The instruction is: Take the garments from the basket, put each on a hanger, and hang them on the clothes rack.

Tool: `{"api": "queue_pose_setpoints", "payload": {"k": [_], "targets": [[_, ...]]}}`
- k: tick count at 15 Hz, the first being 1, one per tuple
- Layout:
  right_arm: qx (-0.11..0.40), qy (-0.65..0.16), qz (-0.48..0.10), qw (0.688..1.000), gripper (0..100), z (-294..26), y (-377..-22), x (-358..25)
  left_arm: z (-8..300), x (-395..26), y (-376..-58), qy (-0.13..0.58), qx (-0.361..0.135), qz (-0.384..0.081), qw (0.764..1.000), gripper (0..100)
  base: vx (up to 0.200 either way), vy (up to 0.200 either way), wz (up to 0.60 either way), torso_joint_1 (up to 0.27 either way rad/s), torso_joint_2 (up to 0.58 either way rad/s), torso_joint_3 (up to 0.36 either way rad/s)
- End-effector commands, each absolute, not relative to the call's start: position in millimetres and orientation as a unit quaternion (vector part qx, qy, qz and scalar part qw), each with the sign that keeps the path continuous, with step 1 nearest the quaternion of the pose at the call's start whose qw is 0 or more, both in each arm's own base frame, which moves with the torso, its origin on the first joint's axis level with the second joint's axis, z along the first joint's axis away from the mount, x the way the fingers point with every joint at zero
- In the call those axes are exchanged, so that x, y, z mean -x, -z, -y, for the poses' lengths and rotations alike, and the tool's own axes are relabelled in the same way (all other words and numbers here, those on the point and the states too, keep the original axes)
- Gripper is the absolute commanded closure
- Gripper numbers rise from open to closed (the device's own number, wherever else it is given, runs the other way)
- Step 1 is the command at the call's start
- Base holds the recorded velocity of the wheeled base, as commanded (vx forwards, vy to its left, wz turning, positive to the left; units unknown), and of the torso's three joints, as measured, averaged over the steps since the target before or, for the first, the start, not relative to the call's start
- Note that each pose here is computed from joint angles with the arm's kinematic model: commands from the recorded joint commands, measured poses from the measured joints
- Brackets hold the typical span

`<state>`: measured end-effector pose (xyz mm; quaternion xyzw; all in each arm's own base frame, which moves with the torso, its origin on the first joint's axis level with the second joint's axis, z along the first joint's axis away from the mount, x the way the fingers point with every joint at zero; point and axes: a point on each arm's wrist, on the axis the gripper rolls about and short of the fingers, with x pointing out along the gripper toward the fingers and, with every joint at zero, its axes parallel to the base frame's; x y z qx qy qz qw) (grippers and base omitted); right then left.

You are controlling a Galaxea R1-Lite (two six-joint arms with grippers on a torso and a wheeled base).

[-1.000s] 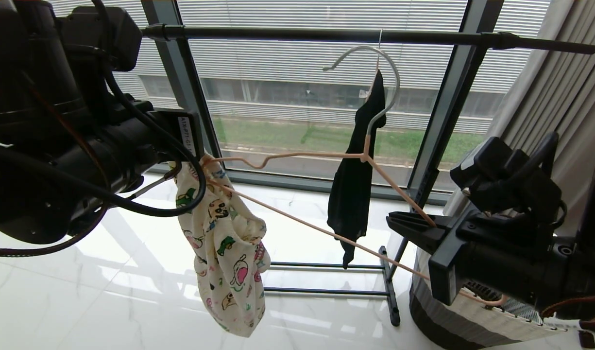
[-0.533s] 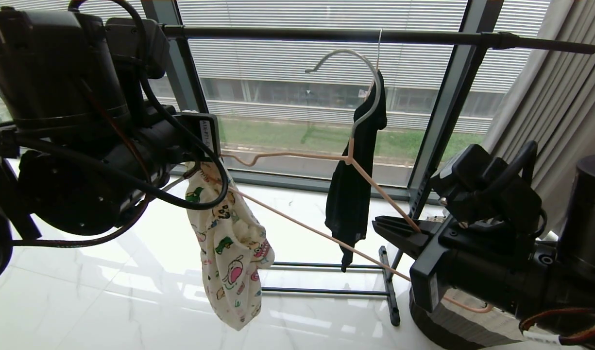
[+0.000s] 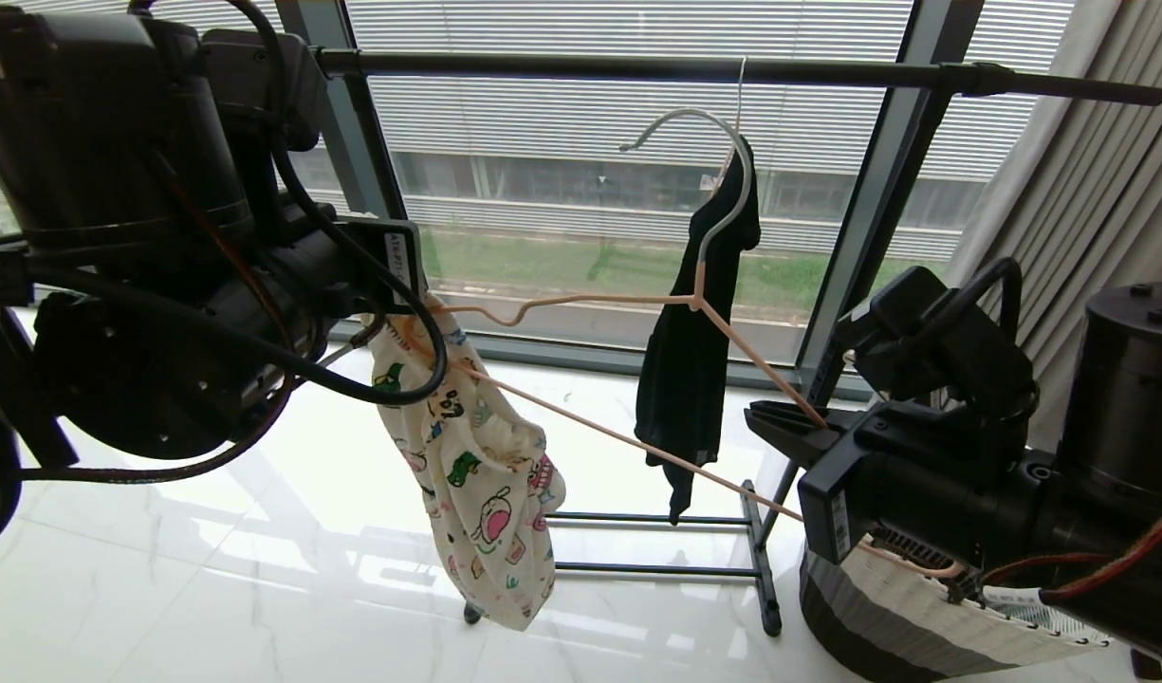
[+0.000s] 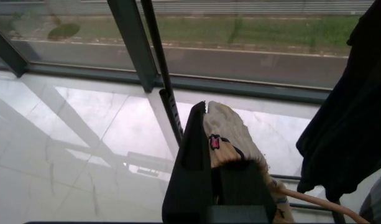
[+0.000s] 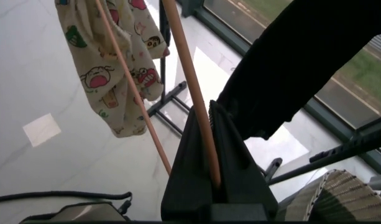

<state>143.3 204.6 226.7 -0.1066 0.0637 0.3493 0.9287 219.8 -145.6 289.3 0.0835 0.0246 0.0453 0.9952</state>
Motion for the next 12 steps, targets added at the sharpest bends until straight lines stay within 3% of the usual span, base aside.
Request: {"api": "queue_pose_setpoints", "payload": {"k": [1,12], "targets": [[0.107,-0.338,-0.066,0.933,100,-203.2,-226.1,-147.5,145.1,-220.1,-290.5,-0.054,-0.086,-0.024,0.995,100,0.0,0.0,0.0,0.0,0.0,0.0],[0.102,-0.354,-0.066,0.927,100,-243.5,-227.3,-161.7,158.6,-220.3,-284.2,-0.036,-0.104,-0.032,0.993,100,0.0,0.0,0.0,0.0,0.0,0.0]]}}
